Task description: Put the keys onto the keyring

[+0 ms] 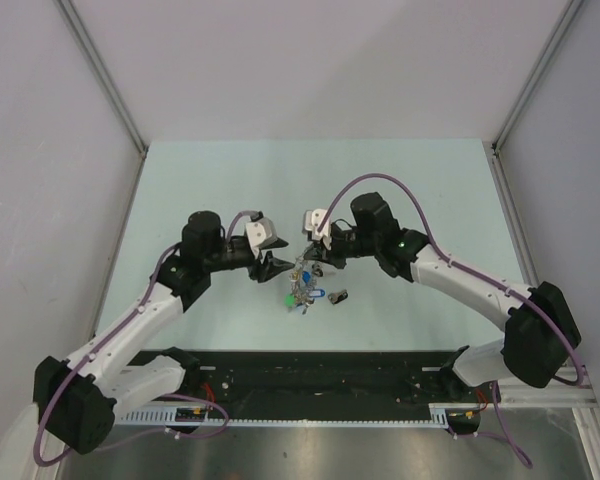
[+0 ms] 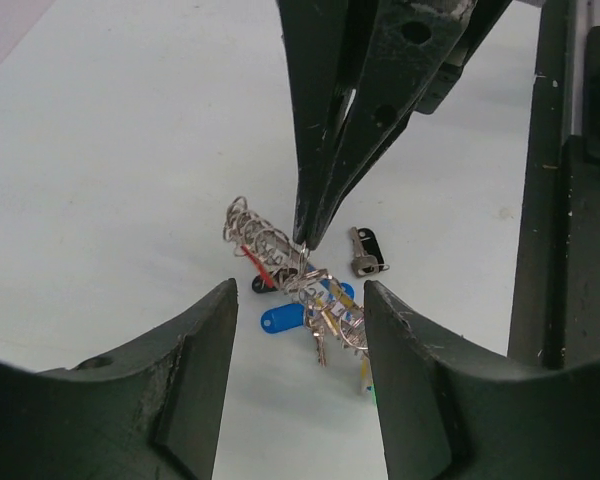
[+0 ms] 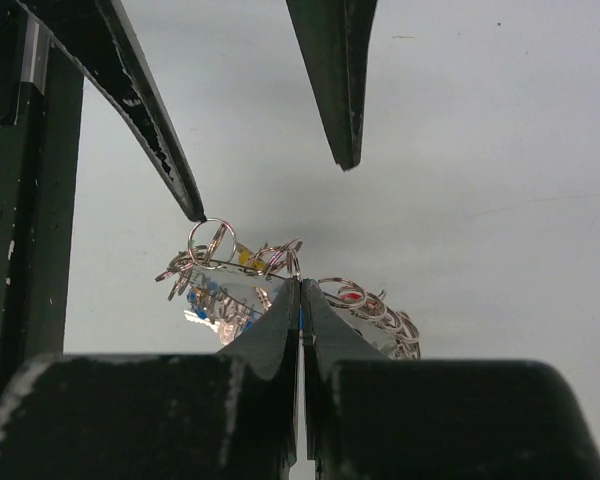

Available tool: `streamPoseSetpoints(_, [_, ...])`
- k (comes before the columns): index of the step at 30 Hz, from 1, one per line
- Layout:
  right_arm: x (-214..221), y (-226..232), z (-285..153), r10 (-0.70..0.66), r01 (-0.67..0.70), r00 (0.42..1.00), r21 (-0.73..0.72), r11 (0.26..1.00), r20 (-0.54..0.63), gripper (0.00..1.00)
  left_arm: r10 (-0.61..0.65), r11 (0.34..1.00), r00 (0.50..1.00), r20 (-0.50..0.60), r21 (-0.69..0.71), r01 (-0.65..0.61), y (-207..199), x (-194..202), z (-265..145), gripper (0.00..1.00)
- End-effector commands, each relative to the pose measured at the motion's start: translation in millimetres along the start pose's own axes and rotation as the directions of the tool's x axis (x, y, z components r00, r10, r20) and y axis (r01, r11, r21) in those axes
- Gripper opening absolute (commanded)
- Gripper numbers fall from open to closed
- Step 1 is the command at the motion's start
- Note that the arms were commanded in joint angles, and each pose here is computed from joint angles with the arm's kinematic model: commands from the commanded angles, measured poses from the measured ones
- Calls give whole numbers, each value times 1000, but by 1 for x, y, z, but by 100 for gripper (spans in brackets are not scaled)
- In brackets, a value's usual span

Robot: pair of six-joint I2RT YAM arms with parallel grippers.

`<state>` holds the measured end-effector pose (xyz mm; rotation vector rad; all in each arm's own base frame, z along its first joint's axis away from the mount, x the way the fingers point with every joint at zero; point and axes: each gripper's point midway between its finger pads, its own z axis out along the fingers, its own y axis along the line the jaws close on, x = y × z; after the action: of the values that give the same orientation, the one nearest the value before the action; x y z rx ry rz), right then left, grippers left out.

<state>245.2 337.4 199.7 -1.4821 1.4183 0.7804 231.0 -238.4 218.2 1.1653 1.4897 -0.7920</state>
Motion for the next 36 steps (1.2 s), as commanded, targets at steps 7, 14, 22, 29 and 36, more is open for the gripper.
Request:
streamPoseSetpoints(7, [-11, 0, 8, -50, 52, 998, -66, 996, 35, 0, 10, 990, 1000, -11, 140, -8, -5, 8, 16, 36])
streamPoseSetpoints(14, [-9, 4, 13, -52, 54, 998, -81, 995, 34, 0, -27, 992, 1000, -15, 126, 29, 1, 12, 21, 27])
streamPoseSetpoints(22, [-8, 5, 15, -53, 55, 998, -82, 995, 28, 0, -59, 981, 998, -27, 186, 63, -10, 17, 22, 25])
streamPoseSetpoints(29, [-10, 7, 15, -53, 55, 998, -84, 995, 33, 0, -61, 975, 996, -71, 211, 74, -18, 26, 25, 16])
streamPoseSetpoints(36, [-12, 8, 16, -55, 58, 998, -87, 995, 36, 0, -62, 973, 994, -91, 218, 81, -20, 29, 27, 10])
